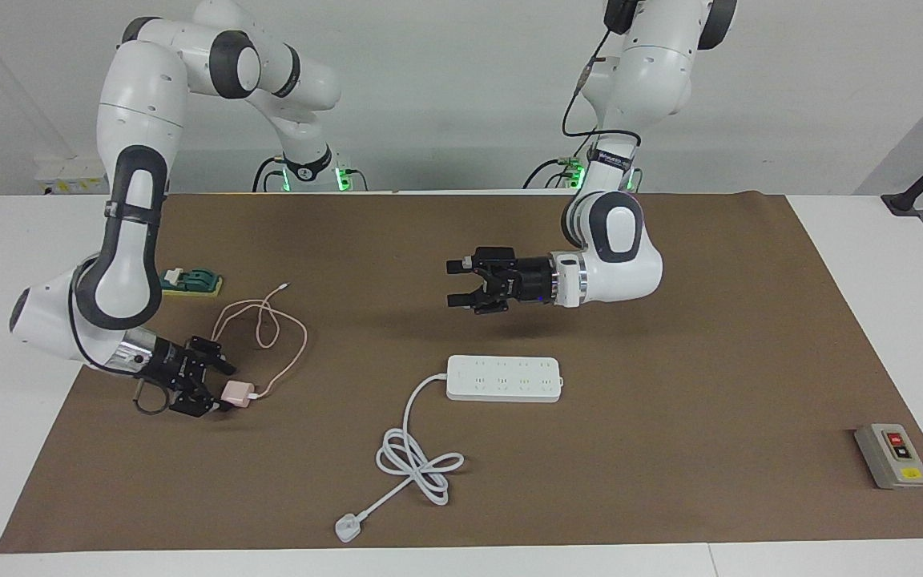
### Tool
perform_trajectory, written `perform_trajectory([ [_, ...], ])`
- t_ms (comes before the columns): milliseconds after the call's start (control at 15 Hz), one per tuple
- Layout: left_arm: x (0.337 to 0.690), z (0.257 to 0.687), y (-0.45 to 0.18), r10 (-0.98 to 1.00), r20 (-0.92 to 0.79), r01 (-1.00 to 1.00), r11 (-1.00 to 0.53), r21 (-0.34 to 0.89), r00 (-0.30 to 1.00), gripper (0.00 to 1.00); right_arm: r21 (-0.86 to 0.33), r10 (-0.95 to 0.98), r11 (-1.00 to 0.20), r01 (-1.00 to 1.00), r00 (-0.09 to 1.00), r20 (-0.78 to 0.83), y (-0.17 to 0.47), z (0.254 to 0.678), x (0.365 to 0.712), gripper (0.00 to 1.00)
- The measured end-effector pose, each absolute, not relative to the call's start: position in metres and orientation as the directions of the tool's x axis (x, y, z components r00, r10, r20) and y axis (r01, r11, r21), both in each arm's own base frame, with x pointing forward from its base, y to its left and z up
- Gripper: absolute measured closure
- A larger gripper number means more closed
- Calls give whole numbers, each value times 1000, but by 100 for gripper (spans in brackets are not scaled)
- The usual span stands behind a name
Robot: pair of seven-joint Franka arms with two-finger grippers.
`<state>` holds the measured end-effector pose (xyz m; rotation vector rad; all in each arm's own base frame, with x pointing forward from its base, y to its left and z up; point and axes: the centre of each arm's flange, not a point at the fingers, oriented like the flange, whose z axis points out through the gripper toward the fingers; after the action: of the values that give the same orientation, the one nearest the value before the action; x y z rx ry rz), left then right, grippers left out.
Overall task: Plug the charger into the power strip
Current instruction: 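Close the right gripper on the pink charger while the left gripper holds the strip, then lift the pink charger with the right gripper off the mat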
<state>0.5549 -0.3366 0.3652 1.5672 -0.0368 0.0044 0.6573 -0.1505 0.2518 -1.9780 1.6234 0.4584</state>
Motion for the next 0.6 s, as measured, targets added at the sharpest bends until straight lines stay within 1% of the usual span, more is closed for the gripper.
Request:
perform_trajectory([
  [401, 566, 382, -340, -14, 58, -58, 16, 998, 998, 0, -187, -790, -135, -973, 220, -573, -150, 252, 657, 63],
  [601, 570, 383, -341, -9, 62, -62, 15, 998, 998, 0, -165, -766, -161, -973, 229, -600, -140, 251, 655, 63],
])
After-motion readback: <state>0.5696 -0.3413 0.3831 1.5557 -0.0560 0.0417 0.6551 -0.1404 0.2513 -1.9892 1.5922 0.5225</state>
